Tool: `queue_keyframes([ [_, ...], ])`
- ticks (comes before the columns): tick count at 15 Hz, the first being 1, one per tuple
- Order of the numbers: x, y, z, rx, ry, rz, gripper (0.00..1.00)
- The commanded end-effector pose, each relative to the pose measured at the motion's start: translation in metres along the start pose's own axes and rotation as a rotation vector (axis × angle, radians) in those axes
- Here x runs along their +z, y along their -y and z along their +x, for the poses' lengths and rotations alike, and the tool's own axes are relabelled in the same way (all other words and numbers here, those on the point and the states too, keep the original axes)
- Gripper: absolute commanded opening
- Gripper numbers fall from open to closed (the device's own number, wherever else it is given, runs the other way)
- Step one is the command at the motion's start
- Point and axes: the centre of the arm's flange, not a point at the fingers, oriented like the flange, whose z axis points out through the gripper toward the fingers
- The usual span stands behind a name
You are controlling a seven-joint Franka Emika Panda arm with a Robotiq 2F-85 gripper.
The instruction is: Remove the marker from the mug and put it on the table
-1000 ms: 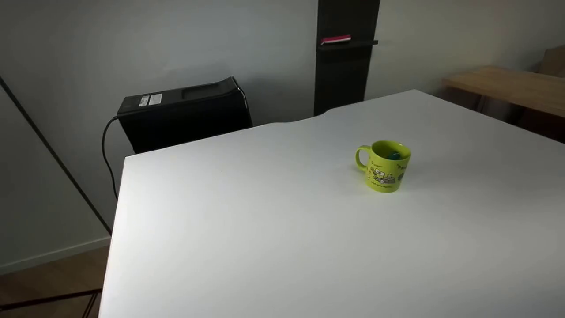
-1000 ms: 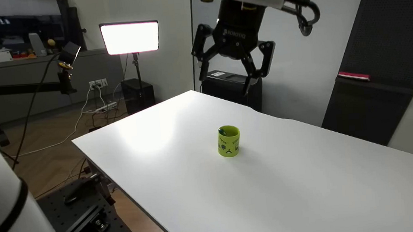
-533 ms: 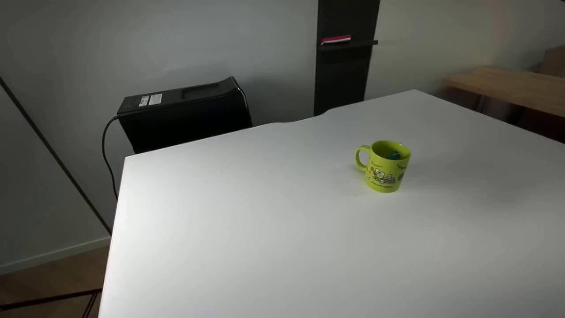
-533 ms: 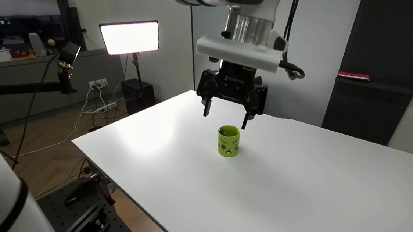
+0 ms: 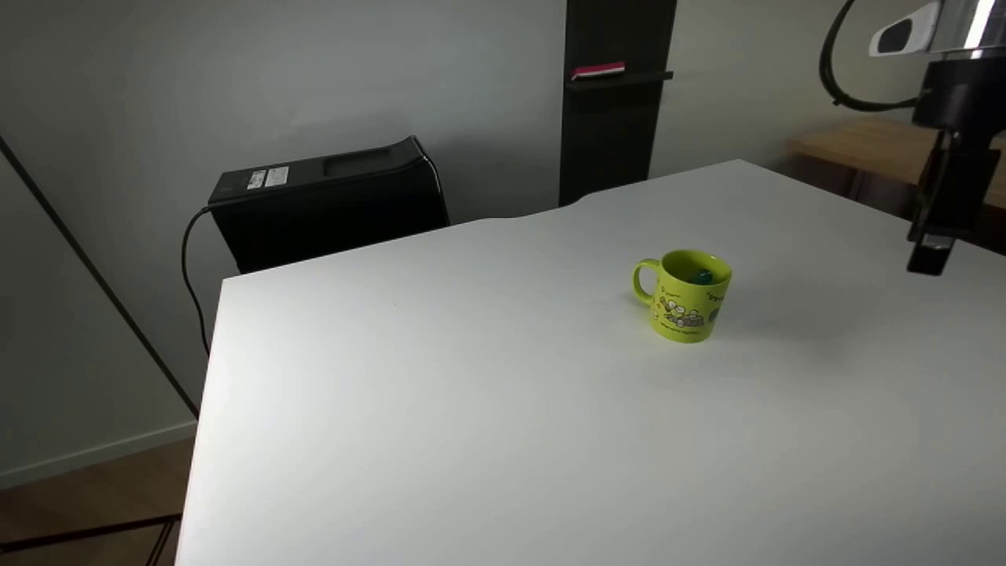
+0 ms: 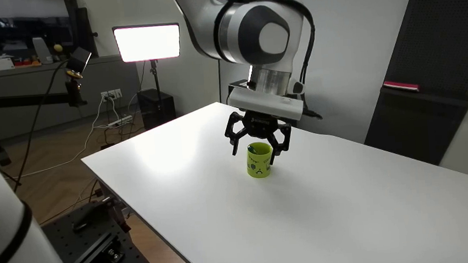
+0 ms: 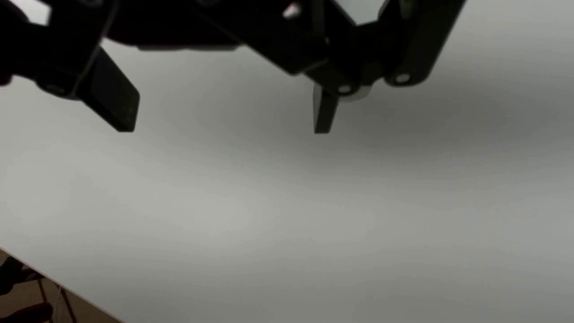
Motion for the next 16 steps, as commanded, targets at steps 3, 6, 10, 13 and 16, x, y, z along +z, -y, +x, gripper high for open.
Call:
queue_keyframes([
  [3,0.033,0.008,0.083,-0.106,-0.014,-0.055,1.0],
  [6,0.043,0.015,0.111,-0.164,-0.029,-0.106,1.0],
  [10,0.049,0.02,0.137,-0.228,-0.05,-0.156,1.0],
  [13,0.051,0.024,0.147,-0.248,-0.06,-0.18,1.0],
  [16,0.052,0.027,0.153,-0.259,-0.062,-0.197,1.0],
])
